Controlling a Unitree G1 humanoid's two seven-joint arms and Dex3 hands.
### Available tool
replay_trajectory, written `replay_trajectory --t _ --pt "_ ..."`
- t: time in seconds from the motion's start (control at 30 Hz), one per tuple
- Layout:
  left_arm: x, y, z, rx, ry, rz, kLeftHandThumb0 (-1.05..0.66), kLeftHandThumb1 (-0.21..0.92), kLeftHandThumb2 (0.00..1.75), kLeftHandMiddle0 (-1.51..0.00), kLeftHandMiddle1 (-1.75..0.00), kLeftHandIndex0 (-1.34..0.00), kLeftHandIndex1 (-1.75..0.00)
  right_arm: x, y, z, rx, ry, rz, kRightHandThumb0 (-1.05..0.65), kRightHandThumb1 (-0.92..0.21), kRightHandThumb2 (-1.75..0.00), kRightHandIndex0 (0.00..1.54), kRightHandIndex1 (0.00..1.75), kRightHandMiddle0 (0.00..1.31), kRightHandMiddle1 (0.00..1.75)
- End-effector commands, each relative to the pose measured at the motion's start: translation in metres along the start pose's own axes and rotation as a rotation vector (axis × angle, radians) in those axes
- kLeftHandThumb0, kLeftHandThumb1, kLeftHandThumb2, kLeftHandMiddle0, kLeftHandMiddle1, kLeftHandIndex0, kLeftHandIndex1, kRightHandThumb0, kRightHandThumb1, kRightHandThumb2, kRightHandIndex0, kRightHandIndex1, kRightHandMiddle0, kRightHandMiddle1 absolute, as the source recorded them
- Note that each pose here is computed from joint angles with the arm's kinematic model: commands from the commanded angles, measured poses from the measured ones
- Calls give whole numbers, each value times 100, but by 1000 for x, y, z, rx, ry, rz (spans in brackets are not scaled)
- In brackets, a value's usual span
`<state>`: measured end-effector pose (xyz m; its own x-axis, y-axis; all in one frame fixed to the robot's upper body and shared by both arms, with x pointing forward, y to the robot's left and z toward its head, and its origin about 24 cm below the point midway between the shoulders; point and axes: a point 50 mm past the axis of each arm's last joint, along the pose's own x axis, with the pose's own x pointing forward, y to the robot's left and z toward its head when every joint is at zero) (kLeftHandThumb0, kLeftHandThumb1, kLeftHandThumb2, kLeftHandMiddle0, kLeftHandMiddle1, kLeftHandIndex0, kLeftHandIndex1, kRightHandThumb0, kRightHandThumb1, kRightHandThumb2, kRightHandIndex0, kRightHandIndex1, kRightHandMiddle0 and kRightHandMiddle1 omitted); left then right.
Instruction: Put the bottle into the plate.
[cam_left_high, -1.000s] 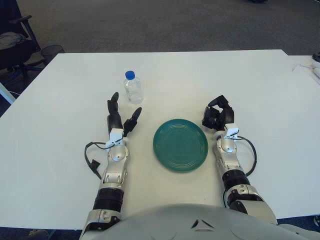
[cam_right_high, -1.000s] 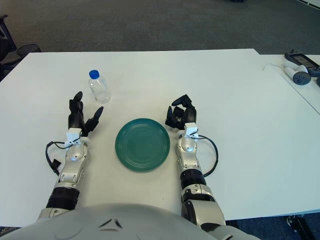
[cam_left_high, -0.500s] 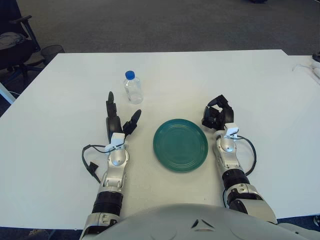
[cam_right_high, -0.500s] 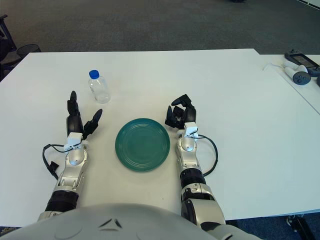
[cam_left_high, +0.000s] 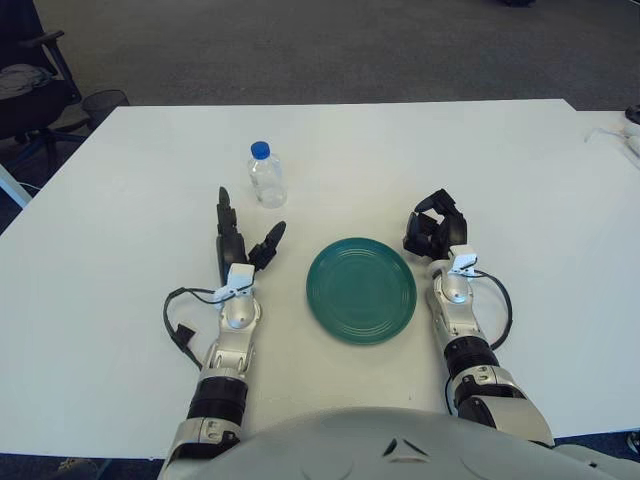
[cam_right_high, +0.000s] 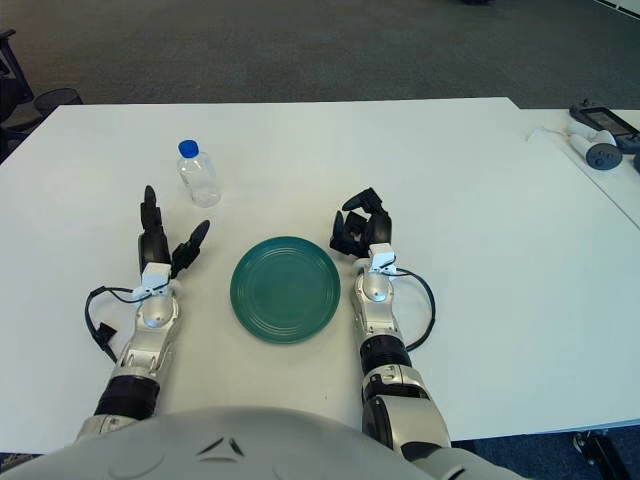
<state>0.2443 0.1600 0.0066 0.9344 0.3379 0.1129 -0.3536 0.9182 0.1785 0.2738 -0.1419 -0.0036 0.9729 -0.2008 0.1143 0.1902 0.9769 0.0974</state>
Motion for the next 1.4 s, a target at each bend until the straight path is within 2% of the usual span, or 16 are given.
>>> replay_trajectory --t 0.0,0.3,0.47,0.87,1.37 --pt "12 -2 1 34 8 10 -104 86 5 0 0 0 0 -41 -12 -43 15 219 -70 -46 -32 -131 118 175 60 175" --pt "24 -8 -3 38 100 32 -101 84 3 0 0 0 0 -40 -13 -43 10 225 -67 -47 -30 -133 117 175 62 175" --pt "41 -15 0 19 132 28 -101 84 2 0 0 0 0 -40 -13 -44 9 223 -64 -47 -30 -134 117 175 62 175" --pt "49 -19 1 95 108 10 -105 87 3 0 0 0 0 -41 -15 -44 9 223 -68 -47 -29 -134 116 175 62 175" --pt "56 -26 6 106 77 45 -105 89 3 0 0 0 0 -42 -16 -45 1 240 -81 -47 -31 -132 115 175 61 175"
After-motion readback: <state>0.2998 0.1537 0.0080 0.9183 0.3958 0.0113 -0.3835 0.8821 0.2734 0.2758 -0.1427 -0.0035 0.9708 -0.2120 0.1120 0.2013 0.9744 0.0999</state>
